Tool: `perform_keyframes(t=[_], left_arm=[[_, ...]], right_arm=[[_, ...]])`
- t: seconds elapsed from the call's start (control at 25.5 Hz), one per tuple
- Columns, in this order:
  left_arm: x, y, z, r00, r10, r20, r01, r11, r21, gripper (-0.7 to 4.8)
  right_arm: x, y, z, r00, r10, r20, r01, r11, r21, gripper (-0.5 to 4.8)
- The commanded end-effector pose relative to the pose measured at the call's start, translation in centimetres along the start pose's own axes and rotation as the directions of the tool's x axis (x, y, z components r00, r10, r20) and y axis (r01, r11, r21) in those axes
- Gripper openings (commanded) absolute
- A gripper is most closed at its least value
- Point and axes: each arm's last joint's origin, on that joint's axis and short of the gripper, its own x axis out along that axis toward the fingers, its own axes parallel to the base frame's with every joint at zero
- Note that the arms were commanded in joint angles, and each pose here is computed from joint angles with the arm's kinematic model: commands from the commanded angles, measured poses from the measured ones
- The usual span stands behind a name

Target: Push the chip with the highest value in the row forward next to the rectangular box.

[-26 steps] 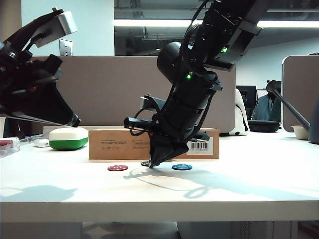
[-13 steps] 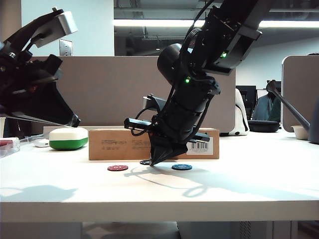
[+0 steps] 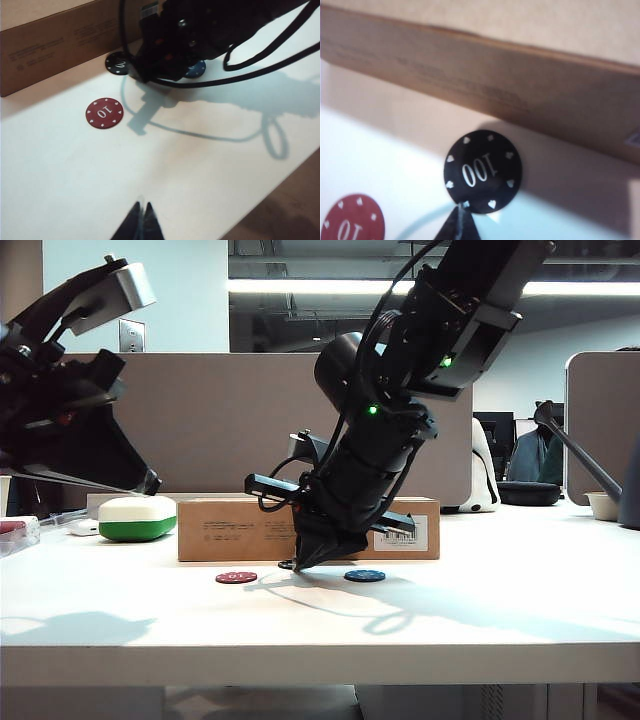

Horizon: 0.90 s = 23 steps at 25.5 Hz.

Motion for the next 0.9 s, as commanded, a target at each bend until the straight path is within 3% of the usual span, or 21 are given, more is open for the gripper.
perform_keyframes(t=[0.04,0.71,0.9], left_arm=[[0.0,0.0,0.2,1.000,-0.004,0.018,0.004,1.000,0.001,-0.05],[-0.1,0.0,0.2,1.000,-0.004,0.018,0.004,1.000,0.001,-0.05],[-0.1,0.0,0.2,1.000,-0.004,0.018,0.004,1.000,0.001,-0.05]], right_arm=[[0.6,-0.4,-1.2,0.997,-0.038,-0.066,0.040,0.999,0.030,-0.06],[0.7,-0.4,-0.9,0.998,-0.049,-0.036,0.050,0.998,0.030,-0.06],[-1.0,0.1,-0.4,0.997,-0.050,-0.060,0.051,0.998,0.025,-0.06]])
